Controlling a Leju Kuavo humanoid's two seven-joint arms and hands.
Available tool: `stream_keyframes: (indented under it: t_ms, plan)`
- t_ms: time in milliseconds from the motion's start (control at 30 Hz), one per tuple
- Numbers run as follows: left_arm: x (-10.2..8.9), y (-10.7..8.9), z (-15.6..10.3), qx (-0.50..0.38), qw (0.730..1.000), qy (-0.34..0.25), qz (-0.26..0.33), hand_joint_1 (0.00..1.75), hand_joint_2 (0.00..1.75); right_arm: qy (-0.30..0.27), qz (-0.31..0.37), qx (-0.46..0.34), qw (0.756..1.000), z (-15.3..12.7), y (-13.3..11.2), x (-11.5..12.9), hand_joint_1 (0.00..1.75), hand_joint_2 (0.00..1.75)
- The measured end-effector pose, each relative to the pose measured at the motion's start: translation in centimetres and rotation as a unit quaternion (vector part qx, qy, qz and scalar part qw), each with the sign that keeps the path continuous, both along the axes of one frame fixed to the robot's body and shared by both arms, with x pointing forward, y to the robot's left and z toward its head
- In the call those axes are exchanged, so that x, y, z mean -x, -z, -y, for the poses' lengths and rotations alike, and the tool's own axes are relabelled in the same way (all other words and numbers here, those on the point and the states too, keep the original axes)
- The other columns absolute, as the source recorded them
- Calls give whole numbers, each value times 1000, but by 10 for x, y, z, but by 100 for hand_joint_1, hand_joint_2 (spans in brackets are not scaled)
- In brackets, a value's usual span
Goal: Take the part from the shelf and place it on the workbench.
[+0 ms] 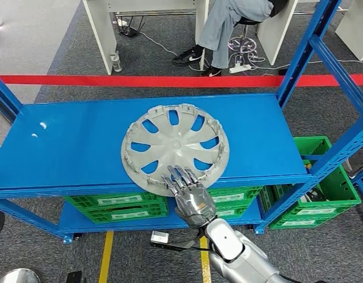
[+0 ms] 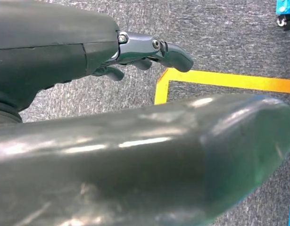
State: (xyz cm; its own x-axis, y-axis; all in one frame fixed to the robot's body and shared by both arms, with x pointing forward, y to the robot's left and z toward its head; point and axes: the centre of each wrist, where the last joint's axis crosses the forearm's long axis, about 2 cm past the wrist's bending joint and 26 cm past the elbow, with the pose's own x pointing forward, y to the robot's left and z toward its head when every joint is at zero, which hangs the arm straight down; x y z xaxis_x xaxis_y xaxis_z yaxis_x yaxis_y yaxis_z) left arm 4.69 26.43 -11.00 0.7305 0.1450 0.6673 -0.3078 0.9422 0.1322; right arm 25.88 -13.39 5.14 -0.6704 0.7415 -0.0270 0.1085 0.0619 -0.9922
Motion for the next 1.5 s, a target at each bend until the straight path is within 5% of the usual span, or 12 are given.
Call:
stream_keyframes:
  t_ms: [867, 1433, 1467, 1500]
  plan:
    - [-7, -1, 3, 33, 998, 51, 7, 0, 0, 44, -10, 52, 998, 7, -8, -40, 0, 175]
    - [-6, -1, 3, 43, 998, 42, 2, 0, 0, 42, -67, 75, 994, 5, 5, -33, 0, 175]
    - [-6, -1, 3, 44, 998, 42, 4, 0, 0, 43, -70, 75, 994, 6, 6, -32, 7, 175]
    - [-6, -1, 3, 45, 998, 42, 7, 0, 0, 43, -72, 76, 994, 6, 7, -32, 40, 175]
